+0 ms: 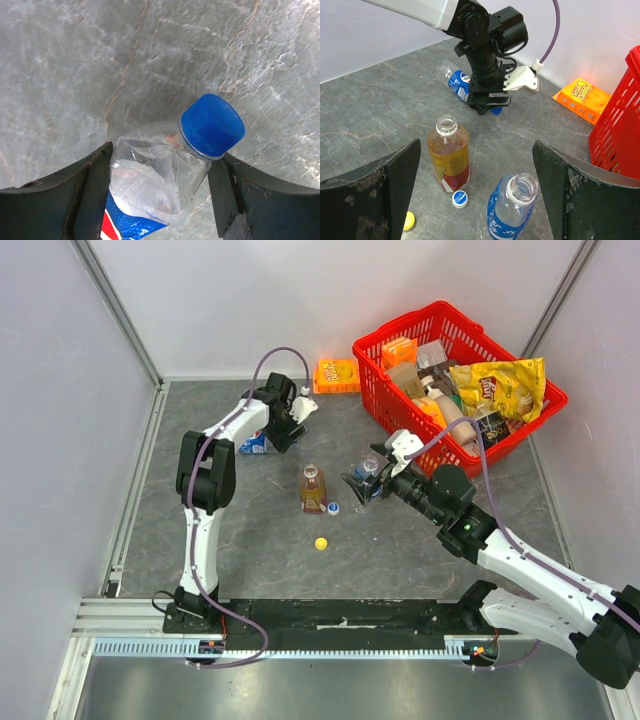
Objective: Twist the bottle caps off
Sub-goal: Pick up the plastic bottle at the center of the board, then unscrew the bottle cap from the plastic bottle.
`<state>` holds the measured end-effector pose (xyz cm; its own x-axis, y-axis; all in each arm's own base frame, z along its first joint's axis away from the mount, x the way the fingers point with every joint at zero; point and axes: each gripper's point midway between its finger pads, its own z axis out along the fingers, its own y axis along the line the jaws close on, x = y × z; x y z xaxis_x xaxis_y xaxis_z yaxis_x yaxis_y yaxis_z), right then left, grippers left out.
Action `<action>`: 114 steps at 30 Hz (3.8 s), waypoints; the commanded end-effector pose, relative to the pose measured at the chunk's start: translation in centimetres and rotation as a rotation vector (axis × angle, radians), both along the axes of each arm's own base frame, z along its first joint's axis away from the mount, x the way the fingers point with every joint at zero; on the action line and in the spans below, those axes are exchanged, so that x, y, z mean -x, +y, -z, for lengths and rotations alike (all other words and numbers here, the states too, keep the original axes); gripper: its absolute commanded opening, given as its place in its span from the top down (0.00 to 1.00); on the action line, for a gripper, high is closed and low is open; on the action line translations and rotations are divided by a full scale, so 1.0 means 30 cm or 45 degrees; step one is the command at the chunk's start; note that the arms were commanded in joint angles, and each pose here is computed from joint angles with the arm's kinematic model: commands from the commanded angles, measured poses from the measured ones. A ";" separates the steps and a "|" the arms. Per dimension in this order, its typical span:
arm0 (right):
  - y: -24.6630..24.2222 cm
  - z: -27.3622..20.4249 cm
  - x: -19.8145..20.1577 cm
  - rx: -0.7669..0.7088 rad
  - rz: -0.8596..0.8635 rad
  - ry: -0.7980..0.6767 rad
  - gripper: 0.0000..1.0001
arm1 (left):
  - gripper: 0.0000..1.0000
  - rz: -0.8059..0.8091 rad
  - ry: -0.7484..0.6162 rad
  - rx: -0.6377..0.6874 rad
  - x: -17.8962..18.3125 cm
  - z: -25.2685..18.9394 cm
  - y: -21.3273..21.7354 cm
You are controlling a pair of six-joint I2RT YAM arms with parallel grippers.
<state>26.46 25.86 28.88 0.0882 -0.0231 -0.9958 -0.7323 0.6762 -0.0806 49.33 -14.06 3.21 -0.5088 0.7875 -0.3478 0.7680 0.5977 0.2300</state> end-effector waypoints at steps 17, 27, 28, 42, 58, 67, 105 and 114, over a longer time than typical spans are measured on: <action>0.014 -0.343 0.029 -0.318 -0.041 0.062 0.02 | 0.47 -0.189 -0.463 0.528 0.309 -0.911 -0.029; 0.071 -0.442 0.168 -0.458 -0.335 0.141 0.02 | 0.52 0.273 -0.063 1.289 0.801 -1.025 -0.285; 0.082 -0.424 0.168 -0.453 -0.349 0.170 0.02 | 0.52 0.321 -0.062 1.341 0.827 -1.033 -0.298; 0.190 -0.262 0.170 -0.394 -0.529 0.262 0.02 | 0.54 0.312 0.116 1.541 0.939 -0.878 -0.324; 0.285 -0.259 0.201 -0.504 -0.706 0.288 0.18 | 0.54 0.314 0.136 1.551 0.964 -0.858 -0.320; 0.343 -0.217 0.182 -0.482 -0.673 0.323 0.41 | 0.53 0.303 0.139 1.553 0.962 -0.853 -0.320; 0.302 -0.175 0.110 -0.503 -0.402 0.373 1.00 | 0.19 0.368 0.070 1.528 0.996 -0.859 -0.310; 0.260 -0.215 0.128 -0.500 -0.376 0.344 1.00 | 0.13 0.367 -0.033 1.495 0.992 -0.873 -0.293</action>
